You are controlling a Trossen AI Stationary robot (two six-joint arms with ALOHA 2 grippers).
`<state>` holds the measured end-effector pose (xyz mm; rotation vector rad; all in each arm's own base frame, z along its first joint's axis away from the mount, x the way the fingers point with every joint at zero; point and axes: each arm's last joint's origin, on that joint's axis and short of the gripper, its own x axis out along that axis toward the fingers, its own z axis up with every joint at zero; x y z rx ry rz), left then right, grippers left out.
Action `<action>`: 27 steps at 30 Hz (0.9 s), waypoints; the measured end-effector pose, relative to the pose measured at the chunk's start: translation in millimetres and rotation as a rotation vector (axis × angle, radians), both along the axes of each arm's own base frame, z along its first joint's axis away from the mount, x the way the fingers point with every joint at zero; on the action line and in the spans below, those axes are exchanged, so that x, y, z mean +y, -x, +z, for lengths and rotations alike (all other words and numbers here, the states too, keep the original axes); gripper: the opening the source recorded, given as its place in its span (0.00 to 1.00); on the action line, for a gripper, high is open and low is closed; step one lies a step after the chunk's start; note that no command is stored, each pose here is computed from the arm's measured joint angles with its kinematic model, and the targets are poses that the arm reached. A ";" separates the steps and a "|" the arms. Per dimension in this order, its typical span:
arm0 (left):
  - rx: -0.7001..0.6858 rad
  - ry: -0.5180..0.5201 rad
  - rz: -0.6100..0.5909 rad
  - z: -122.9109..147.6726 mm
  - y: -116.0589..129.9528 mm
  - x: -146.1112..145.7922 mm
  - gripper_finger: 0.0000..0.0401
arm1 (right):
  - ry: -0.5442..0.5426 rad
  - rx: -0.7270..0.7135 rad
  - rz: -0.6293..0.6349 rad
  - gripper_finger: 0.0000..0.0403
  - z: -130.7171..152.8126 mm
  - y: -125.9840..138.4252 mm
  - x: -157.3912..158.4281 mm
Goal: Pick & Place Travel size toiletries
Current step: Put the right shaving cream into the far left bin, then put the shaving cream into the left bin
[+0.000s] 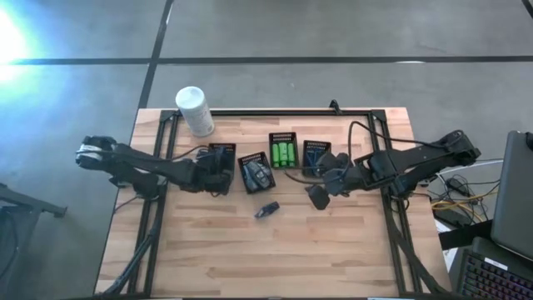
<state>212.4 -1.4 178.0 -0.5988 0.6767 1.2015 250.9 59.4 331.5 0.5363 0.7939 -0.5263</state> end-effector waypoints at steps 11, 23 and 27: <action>-0.026 0.050 -0.133 20.6 -14.5 -5.9 0.46 | -0.010 0.004 0.012 0.94 -0.3 0.3 1.2; -0.122 -0.344 -1.227 55.0 -48.1 -125.4 0.50 | -0.031 0.030 0.070 0.94 -1.1 0.9 2.6; -0.075 -0.320 -1.102 26.2 -57.9 -133.4 0.51 | -0.031 0.032 0.070 0.94 -1.2 1.0 2.5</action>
